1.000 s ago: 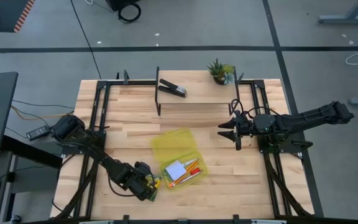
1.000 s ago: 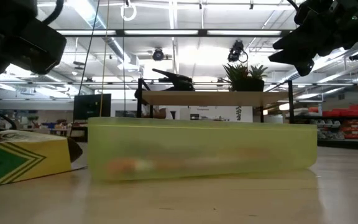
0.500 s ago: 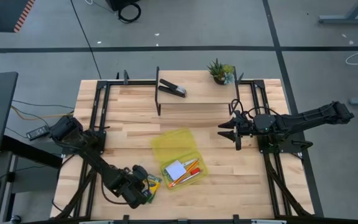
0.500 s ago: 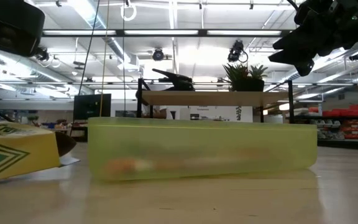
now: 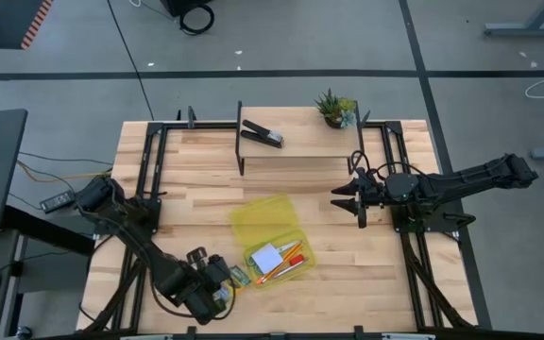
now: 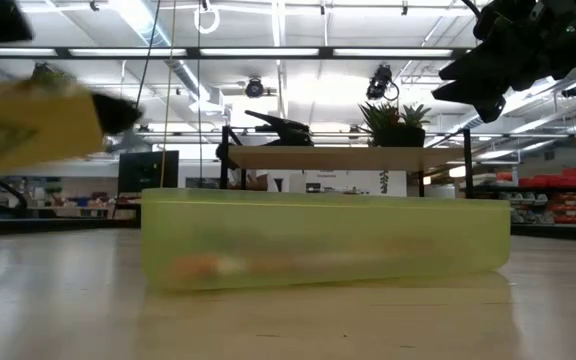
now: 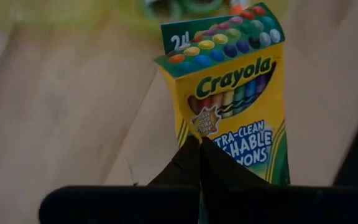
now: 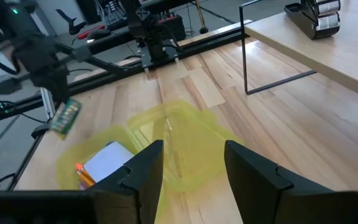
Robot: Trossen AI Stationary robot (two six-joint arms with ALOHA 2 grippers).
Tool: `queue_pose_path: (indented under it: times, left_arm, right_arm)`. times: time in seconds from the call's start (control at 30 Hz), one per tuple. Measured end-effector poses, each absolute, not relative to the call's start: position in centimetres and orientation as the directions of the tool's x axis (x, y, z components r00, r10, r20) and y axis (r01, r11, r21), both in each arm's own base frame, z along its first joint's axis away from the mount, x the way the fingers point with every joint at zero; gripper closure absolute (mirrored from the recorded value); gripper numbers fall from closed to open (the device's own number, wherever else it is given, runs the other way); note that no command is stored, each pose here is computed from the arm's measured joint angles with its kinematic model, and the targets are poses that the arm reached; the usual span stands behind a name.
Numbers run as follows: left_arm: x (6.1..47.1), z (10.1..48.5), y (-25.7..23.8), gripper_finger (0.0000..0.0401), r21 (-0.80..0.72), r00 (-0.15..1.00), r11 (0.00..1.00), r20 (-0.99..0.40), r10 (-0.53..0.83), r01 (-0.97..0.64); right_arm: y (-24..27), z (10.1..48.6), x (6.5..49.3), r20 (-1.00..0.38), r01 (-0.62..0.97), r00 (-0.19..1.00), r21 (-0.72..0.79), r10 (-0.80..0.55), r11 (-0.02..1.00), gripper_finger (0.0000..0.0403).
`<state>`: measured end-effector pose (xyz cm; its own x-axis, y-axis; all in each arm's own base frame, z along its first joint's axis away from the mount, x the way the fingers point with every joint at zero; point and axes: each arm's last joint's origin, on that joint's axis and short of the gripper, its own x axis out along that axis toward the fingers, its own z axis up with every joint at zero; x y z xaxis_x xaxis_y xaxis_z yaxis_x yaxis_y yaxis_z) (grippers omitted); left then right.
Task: Pack school essentials
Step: Put the crayon box into the yellow supply box
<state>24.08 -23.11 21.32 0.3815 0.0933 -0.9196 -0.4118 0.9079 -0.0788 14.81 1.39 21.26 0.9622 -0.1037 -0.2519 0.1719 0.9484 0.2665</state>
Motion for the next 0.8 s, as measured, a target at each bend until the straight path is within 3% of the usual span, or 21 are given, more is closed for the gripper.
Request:
queue_pose_path:
  times: [0.17,0.4,0.6,0.8]
  left_arm:
    - [25.5,23.6,-22.8,0.0401,-0.062,0.429,0.932,-0.897,0.105,-0.357]
    - [29.3,25.0,-19.1,0.0401,-0.068,0.465,0.915,-0.875,0.137,-0.398]
    - [33.5,25.4,-15.5,0.0401,-0.141,0.557,0.941,-0.828,0.058,-0.307]
    - [36.5,23.2,-11.2,0.0401,-0.179,0.486,0.951,-0.873,-0.036,-0.251]
  right_arm:
    - [1.4,21.3,14.8,-0.252,0.172,0.962,0.254,-0.106,0.952,0.0226]
    - [1.3,21.3,14.8,-0.251,0.187,0.96,0.237,-0.126,0.953,0.0226]
    - [1.3,21.3,14.8,-0.251,0.187,0.96,0.235,-0.126,0.954,0.0226]
    - [1.3,21.3,14.8,-0.25,0.189,0.96,0.243,-0.127,0.952,0.0226]
